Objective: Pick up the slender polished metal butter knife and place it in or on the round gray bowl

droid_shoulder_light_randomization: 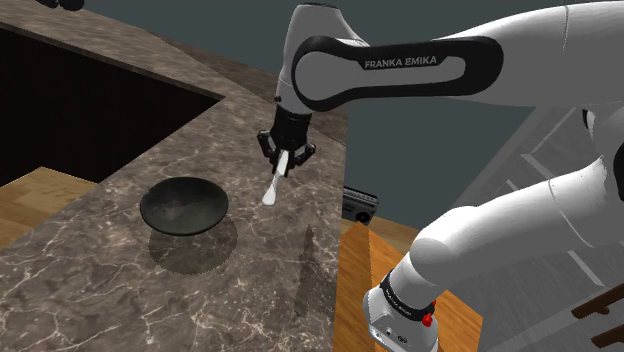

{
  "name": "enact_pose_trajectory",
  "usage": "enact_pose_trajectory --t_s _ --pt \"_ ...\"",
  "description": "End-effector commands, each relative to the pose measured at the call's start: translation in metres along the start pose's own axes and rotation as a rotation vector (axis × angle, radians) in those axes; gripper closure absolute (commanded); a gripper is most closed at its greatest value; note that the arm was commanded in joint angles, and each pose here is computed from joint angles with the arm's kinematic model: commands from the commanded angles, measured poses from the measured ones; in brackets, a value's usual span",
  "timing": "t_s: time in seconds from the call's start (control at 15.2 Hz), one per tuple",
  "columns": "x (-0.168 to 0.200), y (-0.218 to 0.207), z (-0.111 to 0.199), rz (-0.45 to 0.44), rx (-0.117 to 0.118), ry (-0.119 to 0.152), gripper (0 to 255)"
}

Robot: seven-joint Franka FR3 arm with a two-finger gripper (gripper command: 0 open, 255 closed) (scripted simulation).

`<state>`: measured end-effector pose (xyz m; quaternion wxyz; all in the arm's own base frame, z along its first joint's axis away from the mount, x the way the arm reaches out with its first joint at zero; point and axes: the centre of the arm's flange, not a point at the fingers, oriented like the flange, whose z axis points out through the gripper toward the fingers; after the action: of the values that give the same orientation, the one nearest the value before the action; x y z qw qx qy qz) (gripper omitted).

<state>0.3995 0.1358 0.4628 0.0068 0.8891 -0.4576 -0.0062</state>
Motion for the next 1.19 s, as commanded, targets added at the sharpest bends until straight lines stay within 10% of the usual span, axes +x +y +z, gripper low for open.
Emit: enact_pose_trajectory --t_s 0.0,1.12 --pt "-0.012 -0.022 -0.003 0.001 0.001 -0.001 255" --pt "-0.089 -0.18 0.0 0.001 0.001 -0.001 255"
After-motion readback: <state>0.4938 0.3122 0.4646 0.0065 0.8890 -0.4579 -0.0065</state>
